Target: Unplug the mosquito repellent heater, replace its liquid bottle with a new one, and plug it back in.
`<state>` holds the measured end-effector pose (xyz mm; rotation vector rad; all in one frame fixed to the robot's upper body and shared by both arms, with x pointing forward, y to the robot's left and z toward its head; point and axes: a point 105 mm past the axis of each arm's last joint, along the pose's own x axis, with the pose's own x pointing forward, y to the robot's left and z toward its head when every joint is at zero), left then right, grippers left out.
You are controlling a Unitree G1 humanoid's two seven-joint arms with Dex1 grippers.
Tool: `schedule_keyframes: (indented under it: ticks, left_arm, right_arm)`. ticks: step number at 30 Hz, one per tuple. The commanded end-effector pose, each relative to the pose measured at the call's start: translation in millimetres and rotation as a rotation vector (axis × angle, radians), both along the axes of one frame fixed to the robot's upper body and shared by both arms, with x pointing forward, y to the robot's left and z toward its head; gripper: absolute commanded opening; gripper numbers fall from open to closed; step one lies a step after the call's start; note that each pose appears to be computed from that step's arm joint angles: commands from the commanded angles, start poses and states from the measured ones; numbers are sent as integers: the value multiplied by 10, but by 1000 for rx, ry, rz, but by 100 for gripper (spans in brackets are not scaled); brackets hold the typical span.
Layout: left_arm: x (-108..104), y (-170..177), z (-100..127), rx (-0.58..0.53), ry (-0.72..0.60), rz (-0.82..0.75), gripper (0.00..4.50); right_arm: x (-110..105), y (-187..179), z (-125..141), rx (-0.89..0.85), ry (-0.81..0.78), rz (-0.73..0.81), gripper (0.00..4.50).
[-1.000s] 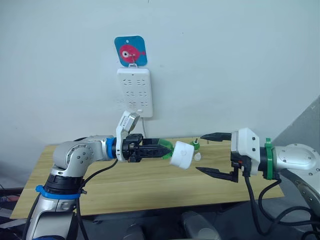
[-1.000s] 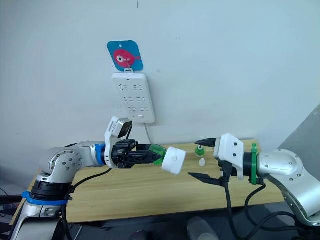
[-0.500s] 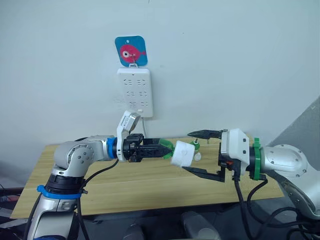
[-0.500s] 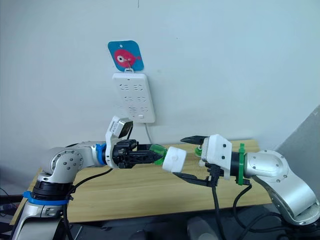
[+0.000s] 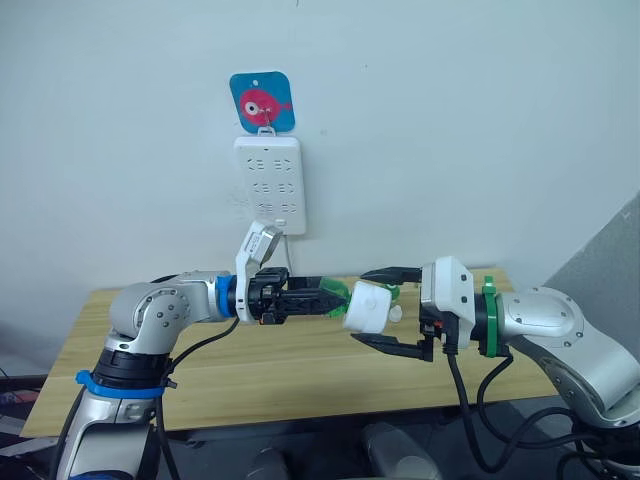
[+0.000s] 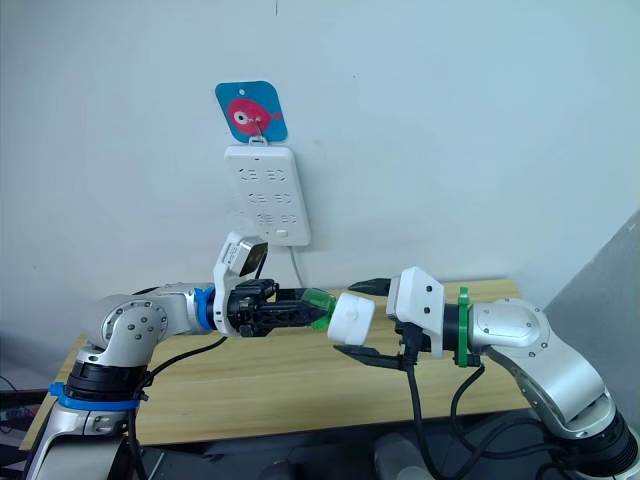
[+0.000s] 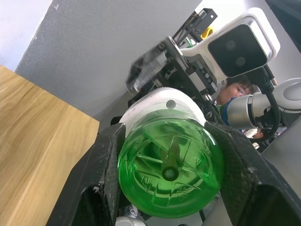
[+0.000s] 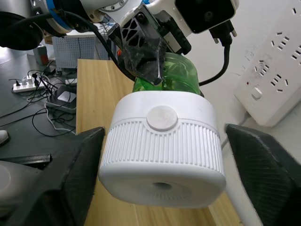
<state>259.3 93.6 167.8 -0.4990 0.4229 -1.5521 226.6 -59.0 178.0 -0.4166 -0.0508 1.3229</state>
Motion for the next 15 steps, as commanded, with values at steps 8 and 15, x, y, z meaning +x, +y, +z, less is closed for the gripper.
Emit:
schedule_keyframes:
  ticks: [8,15]
  left_arm:
    - [-50,-30,95,-6,-24,-25,234]
    - [18,22,84,47,-61,-1,359]
  right_arm:
    - [6,-14,56,2,-46,23,295]
    - [63,-64,97,-16,-72,32,295]
